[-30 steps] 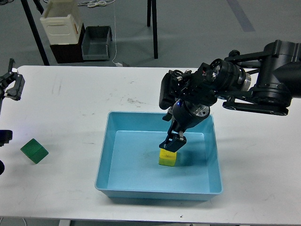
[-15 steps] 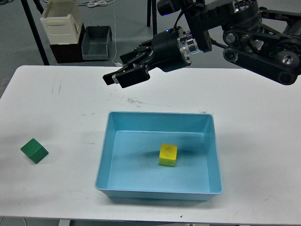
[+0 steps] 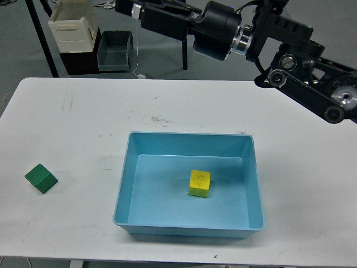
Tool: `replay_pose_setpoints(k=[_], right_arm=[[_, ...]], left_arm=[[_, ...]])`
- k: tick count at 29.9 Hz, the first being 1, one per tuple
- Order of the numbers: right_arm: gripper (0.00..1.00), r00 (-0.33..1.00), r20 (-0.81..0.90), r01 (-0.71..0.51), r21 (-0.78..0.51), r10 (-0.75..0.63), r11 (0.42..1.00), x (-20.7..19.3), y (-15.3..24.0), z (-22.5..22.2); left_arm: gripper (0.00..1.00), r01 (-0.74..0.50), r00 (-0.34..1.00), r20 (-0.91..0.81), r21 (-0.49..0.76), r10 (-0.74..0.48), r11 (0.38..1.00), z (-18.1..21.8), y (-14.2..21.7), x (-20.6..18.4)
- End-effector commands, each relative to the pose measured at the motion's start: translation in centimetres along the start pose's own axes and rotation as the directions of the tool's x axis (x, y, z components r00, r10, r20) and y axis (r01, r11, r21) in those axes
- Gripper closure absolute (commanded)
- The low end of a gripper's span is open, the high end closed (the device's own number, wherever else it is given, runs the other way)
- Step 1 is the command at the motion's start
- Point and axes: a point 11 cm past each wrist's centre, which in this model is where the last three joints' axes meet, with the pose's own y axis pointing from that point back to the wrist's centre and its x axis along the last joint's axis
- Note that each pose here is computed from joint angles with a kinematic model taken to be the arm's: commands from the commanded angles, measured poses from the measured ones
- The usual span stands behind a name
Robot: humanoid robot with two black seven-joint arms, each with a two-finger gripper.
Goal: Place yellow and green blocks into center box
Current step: 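Withdraw the right gripper up and away from the tub, then move the left gripper down onto the green cube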
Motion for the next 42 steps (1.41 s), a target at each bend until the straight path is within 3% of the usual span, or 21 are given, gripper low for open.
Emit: replay_pose_setpoints(k=[1,7,12,16,19,21,25,28,32,39,42], right_arm=[[0.0,0.966,0.188,-0.154,-0.126,0.176,0.98,1.7,1.9,2.0],[0.0,0.842,0.383,-0.3,-0.253,0.38,0.92,2.0,6.5,4.0],[0.0,0.72,0.465,-0.409,-0.315,0.515,0.856,1.0,11.5,4.3],[0.0,0.65,0.474,-0.457,-0.38,0.594,0.804,0.0,15.3,4.7],[0.0,0.617,0.466,-0.488,-0.406,0.635,0.773,-0.5,17.6,4.3],[0.0,0.596,0.454,-0.504,-0.432,0.663,0.748,-0.8,19.3,4.3],[0.0,0.561,0.422,-0.528,-0.48,0.712,0.7,-1.4,22.4,4.0],[0.0,0.532,0.386,-0.547,-0.523,0.754,0.654,-1.9,25.2,3.7],[0.0,0.501,0.342,-0.56,-0.572,0.795,0.599,-2.7,28.4,2.9],[0.0,0.397,0.283,-0.563,-0.676,0.873,0.476,-5.1,33.4,2.1],[0.0,0.329,0.292,-0.544,-0.719,0.898,0.433,-6.5,35.0,2.0]], left_arm=[[0.0,0.029,0.982,0.184,0.054,-0.039,0.998,0.5,-0.6,0.7],[0.0,0.104,0.948,0.287,0.127,-0.137,0.986,0.3,-0.8,-0.2],[0.01,0.252,0.829,0.459,0.203,-0.319,0.946,2.3,-2.0,-3.7],[0.01,0.315,0.721,0.572,0.229,-0.39,0.921,2.4,-2.8,-6.5],[0.11,0.357,0.61,0.653,0.279,-0.448,0.892,1.9,-2.7,-8.2],[0.11,0.385,0.549,0.675,0.32,-0.494,0.866,1.6,-2.5,-9.1],[0.08,0.469,0.328,0.704,0.458,-0.63,0.755,0.1,-1.1,-12.5],[0.07,0.501,0.126,0.66,0.602,-0.741,0.622,-2.8,1.3,-14.7],[0.06,0.536,-0.056,0.575,0.707,-0.816,0.461,-6.2,4.3,-17.5],[0.05,0.435,-0.425,0.378,0.882,-0.822,0.181,-12.6,9.6,-18.2],[0.05,0.394,-0.503,0.295,0.915,-0.812,0.088,-14.6,11.7,-17.9]])
